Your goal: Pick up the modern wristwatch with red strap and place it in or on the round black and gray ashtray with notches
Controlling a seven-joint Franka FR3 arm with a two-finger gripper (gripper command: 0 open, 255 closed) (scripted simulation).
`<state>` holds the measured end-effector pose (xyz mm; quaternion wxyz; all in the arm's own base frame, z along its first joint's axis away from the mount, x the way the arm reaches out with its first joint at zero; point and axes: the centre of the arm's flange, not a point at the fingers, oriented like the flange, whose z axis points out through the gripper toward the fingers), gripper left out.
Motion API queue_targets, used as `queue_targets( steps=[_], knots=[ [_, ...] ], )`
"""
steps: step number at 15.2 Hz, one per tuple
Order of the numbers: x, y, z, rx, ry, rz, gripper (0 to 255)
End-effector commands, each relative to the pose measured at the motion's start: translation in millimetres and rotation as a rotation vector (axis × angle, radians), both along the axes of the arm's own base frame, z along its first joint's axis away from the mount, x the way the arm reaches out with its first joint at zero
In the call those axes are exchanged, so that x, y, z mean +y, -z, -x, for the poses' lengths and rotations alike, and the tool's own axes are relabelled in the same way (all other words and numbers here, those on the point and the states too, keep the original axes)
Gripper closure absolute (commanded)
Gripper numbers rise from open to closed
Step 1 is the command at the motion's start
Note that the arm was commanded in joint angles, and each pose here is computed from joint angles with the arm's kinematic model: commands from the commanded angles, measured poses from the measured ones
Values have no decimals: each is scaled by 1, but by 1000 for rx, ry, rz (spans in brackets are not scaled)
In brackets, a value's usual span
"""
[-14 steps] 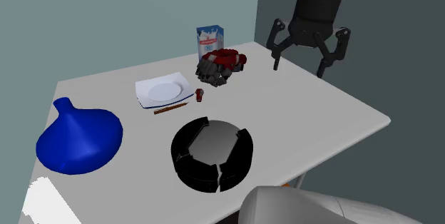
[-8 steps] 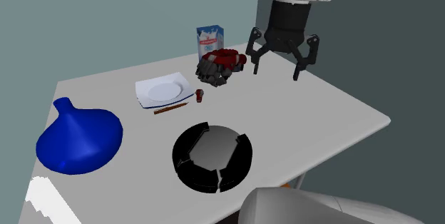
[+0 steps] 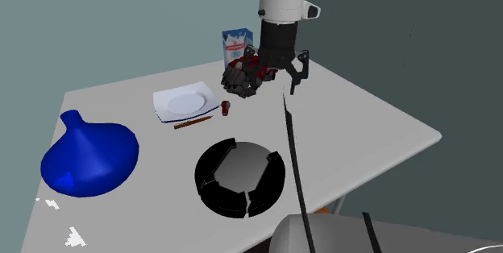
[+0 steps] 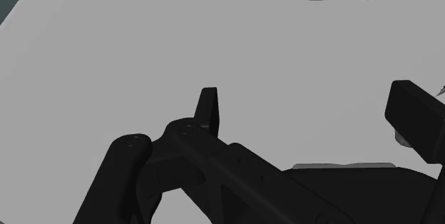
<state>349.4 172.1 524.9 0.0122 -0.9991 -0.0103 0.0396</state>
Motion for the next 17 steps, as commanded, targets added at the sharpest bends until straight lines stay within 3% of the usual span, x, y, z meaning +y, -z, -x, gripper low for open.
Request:
queue_targets(
  steps=[1, 13, 17],
  knots=[
    [22, 13, -8, -9, -9, 5, 0],
    [157, 87, -53, -61, -68, 39, 0],
    [165, 108, -56, -64, -72, 41, 0]
  ],
)
